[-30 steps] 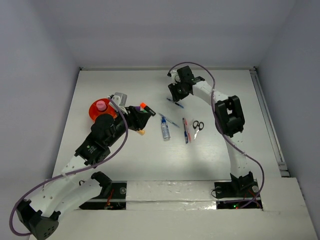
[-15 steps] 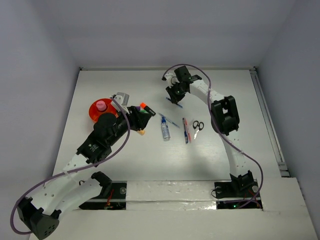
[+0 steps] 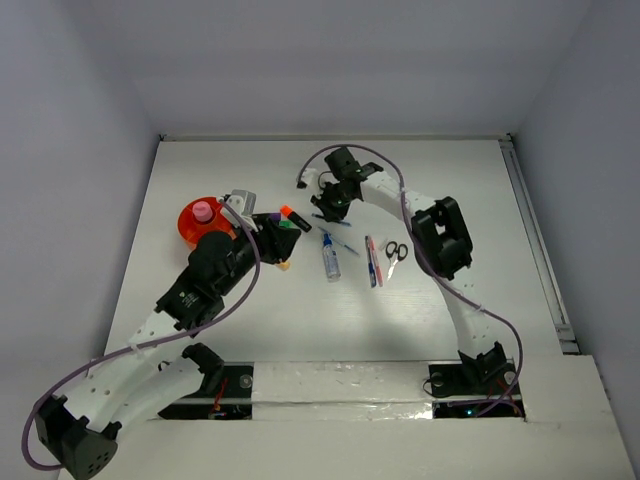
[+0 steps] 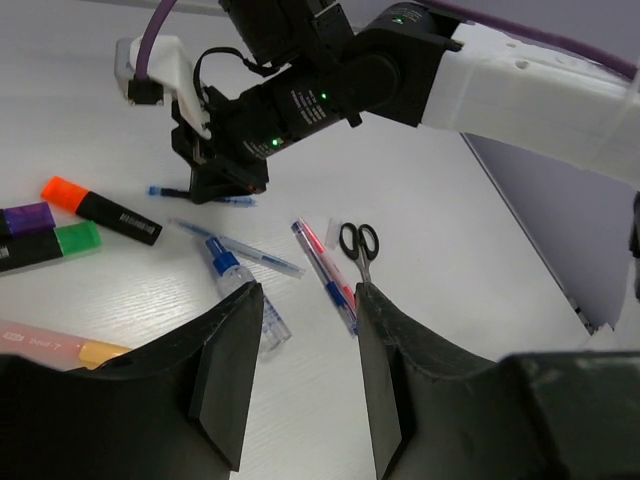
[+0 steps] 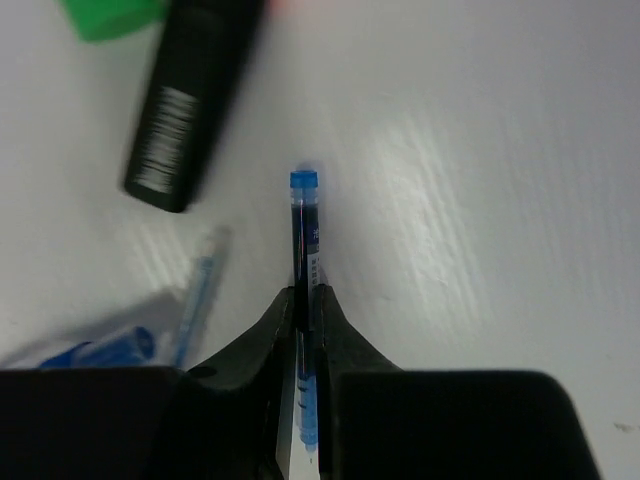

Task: Sort the stationery into containers
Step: Move the pen to the center of the board, then pick up the pen from the center of the board, then close the pen cap on the pen.

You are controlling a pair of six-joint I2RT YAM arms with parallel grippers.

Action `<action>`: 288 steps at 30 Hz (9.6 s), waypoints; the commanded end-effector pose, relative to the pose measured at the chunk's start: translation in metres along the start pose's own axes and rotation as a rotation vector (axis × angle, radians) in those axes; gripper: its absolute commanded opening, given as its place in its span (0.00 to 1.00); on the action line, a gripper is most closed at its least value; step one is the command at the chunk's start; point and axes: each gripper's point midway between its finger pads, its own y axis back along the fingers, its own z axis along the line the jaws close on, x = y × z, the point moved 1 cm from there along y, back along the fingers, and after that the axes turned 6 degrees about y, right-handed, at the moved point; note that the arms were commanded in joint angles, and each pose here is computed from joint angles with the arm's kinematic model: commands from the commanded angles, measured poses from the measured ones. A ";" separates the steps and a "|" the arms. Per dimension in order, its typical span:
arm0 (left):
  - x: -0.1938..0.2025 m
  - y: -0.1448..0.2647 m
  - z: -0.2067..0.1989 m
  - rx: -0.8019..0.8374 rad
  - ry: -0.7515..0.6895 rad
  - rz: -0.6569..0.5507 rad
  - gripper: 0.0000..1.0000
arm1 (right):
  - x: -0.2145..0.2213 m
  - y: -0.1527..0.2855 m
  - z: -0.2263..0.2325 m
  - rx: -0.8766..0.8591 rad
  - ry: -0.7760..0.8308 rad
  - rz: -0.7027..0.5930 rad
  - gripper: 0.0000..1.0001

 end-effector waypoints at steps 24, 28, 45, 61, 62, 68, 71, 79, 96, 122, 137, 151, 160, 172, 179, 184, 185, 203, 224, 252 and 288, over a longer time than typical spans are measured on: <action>-0.008 -0.023 -0.001 0.006 0.026 -0.067 0.45 | -0.005 0.025 0.043 -0.009 0.108 -0.047 0.42; -0.019 -0.025 -0.002 -0.009 0.024 -0.098 0.45 | -0.022 0.043 0.039 0.035 0.107 -0.102 0.45; -0.014 -0.115 0.022 -0.208 -0.186 0.070 0.12 | -0.032 0.196 0.036 0.449 -0.534 -0.659 0.00; 0.102 -0.194 0.078 -0.111 -0.757 0.645 0.46 | 0.046 0.297 0.126 0.568 -0.851 -0.897 0.01; 0.105 -0.193 0.081 -0.111 -0.768 0.664 0.47 | 0.048 0.298 0.128 0.569 -0.842 -0.892 0.02; 0.119 -0.194 0.093 -0.161 -0.835 0.713 0.50 | 0.056 0.291 0.134 0.560 -0.836 -0.868 0.26; 0.120 -0.202 0.099 -0.187 -0.856 0.727 0.52 | 0.054 0.285 0.135 0.533 -0.826 -0.858 0.27; 0.135 -0.205 0.112 -0.199 -0.879 0.773 0.53 | 0.059 0.277 0.132 0.549 -0.808 -0.811 0.27; 0.161 -0.219 0.135 -0.234 -0.904 0.842 0.52 | 0.049 0.273 0.136 0.488 -0.772 -0.801 0.27; 0.163 -0.252 0.158 -0.224 -0.838 0.837 0.12 | 0.053 0.282 0.123 0.578 -0.773 -0.751 0.30; 0.139 -0.258 0.148 -0.279 -0.707 0.773 0.53 | 0.051 0.277 0.121 0.566 -0.754 -0.737 0.31; 0.174 -0.214 0.175 -0.293 -0.673 0.975 0.41 | 0.047 0.281 0.122 0.560 -0.747 -0.763 0.31; 0.195 -0.195 0.180 -0.249 -0.626 1.077 0.37 | 0.052 0.279 0.122 0.571 -0.775 -0.752 0.31; 0.215 -0.197 0.176 -0.108 -0.524 1.154 0.16 | 0.058 0.299 0.124 0.628 -0.807 -0.751 0.31; 0.214 -0.194 0.178 -0.089 -0.479 1.159 0.00 | 0.055 0.306 0.123 0.621 -0.893 -0.803 0.34; 0.215 -0.192 0.181 -0.107 -0.479 1.165 0.00 | 0.055 0.295 0.123 0.589 -0.946 -0.774 0.25; 0.214 -0.192 0.182 -0.116 -0.484 1.163 0.00 | 0.053 0.296 0.123 0.587 -0.944 -0.774 0.22; 0.014 -0.192 0.038 0.006 -0.228 0.246 0.00 | 0.066 0.215 0.092 0.572 -0.959 -0.524 0.31; 0.034 -0.085 -0.021 0.260 -0.073 0.016 0.00 | 0.091 0.121 0.058 0.565 -1.045 -0.220 0.35; 0.057 -0.090 -0.011 0.257 -0.096 0.086 0.00 | 0.090 0.109 -0.031 0.686 -1.352 -0.461 0.34; 0.051 -0.085 -0.014 0.268 -0.096 0.059 0.00 | 0.120 0.087 0.011 0.527 -1.130 -0.128 0.00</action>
